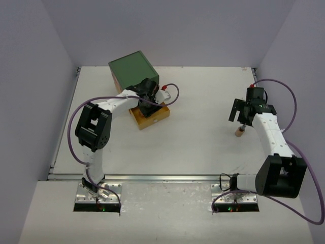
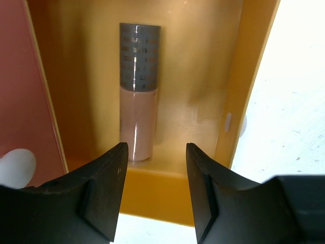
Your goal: Organize the makeup
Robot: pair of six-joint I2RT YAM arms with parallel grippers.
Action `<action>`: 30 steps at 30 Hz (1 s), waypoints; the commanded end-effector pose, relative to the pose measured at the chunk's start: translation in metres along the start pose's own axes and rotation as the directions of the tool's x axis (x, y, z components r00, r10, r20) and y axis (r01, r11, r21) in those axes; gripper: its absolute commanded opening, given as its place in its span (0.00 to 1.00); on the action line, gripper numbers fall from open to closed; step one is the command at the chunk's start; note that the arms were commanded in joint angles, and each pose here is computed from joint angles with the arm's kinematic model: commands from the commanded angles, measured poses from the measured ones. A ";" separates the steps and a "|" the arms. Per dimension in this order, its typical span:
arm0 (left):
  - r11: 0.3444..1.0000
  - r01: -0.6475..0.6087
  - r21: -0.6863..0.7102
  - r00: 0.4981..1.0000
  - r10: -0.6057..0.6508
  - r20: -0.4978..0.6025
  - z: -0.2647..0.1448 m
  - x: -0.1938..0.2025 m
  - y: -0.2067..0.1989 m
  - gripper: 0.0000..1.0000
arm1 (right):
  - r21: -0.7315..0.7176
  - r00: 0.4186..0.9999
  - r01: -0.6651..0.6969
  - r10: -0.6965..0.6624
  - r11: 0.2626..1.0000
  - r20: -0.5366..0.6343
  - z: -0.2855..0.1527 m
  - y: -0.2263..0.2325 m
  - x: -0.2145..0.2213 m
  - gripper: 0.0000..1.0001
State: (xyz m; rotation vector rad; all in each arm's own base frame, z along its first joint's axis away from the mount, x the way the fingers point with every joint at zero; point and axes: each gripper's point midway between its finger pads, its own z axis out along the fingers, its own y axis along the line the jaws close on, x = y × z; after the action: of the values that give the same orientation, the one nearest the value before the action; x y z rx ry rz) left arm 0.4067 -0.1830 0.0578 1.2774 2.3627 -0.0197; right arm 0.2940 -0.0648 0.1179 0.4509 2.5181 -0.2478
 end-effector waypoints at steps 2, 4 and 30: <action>1.000 0.023 -0.010 0.996 -0.022 0.089 -0.024 -0.035 0.009 0.48 | 0.010 0.997 -0.080 0.080 0.997 -0.016 0.020 -0.009 0.008 0.95; 1.000 0.031 0.001 0.994 -0.031 0.107 -0.030 -0.041 0.009 0.48 | -0.006 0.995 -0.097 0.096 0.995 -0.039 0.029 -0.007 0.013 0.94; 1.000 0.020 -0.004 0.993 -0.020 0.114 -0.050 -0.050 0.014 0.49 | 0.012 0.972 -0.179 0.179 0.984 -0.152 0.099 -0.008 0.031 0.47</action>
State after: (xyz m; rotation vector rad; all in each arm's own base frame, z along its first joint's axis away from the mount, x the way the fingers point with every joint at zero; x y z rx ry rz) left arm 0.4109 -0.1954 0.0921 1.2510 2.3564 -0.0906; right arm 0.3013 -0.0797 0.0123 0.7209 2.6666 -0.1042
